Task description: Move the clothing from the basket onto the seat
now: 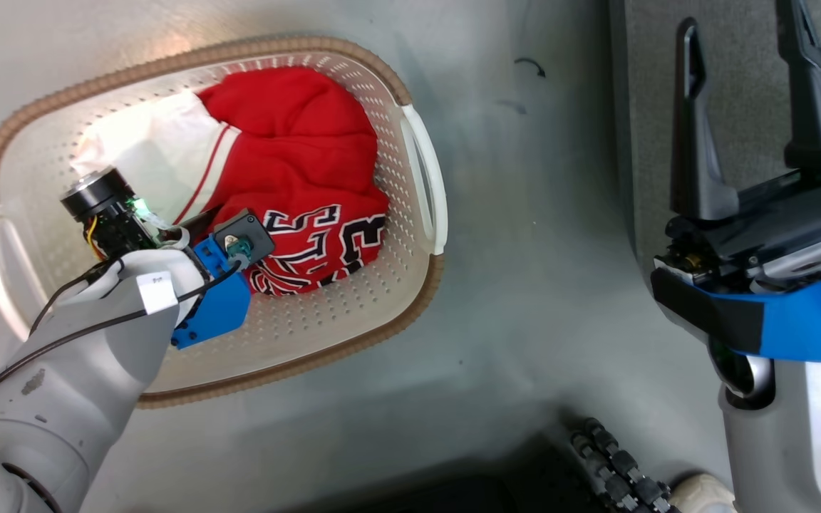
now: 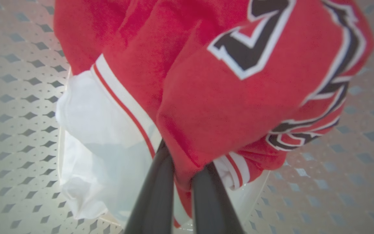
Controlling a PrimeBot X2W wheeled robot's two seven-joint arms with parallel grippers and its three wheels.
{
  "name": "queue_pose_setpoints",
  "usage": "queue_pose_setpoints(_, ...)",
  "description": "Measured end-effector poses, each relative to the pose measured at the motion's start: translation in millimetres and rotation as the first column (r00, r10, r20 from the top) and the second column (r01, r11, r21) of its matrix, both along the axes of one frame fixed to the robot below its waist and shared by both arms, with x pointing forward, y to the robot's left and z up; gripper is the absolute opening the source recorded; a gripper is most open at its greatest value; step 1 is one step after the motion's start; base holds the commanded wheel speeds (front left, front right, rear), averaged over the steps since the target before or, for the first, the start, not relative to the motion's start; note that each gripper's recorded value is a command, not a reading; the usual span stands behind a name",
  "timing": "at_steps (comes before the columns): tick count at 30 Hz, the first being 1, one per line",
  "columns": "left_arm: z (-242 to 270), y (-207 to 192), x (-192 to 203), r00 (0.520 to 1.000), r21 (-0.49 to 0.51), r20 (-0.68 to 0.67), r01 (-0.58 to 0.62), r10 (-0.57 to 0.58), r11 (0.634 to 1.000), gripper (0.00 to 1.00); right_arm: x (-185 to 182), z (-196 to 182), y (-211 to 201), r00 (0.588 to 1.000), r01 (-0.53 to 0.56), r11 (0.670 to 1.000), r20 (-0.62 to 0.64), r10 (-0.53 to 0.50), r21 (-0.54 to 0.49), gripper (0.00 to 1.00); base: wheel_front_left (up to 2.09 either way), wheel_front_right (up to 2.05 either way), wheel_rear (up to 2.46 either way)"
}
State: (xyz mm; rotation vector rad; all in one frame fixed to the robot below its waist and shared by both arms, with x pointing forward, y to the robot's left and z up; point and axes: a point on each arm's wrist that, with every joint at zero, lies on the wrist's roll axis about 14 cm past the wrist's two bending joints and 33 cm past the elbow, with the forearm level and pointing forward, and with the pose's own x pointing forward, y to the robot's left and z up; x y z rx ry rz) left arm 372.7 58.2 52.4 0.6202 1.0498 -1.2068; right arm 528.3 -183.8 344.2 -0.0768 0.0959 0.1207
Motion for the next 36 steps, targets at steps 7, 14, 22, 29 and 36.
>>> queue_pose_setpoints(7,27,-9,13,0.997,-0.07,0.046,-0.053,0.056,0.996,0.0,3,15,10,0.999,-0.02,0.999,0.028,0.02,0.025,1.0,0.0,0.0,0.0)
queue_pose_setpoints(14,65,-18,23,0.988,-0.143,0.087,-0.114,0.127,0.983,0.0,6,45,16,0.996,-0.03,0.999,0.085,0.026,0.039,1.0,0.0,0.0,0.0)
queue_pose_setpoints(22,125,-32,42,0.953,-0.253,0.131,-0.234,0.273,0.939,0.0,2,87,22,0.988,-0.04,0.998,0.154,0.033,0.044,1.0,0.0,0.0,0.0)
queue_pose_setpoints(29,180,-36,59,0.898,-0.367,0.171,-0.323,0.405,0.872,0.0,-9,117,22,0.98,-0.033,0.998,0.198,0.023,0.05,1.0,0.0,0.0,0.0)
queue_pose_setpoints(36,231,-30,69,0.831,-0.463,0.223,-0.369,0.509,0.806,0.0,-23,143,24,0.972,-0.032,0.998,0.233,0.017,0.061,1.0,0.0,0.0,0.0)
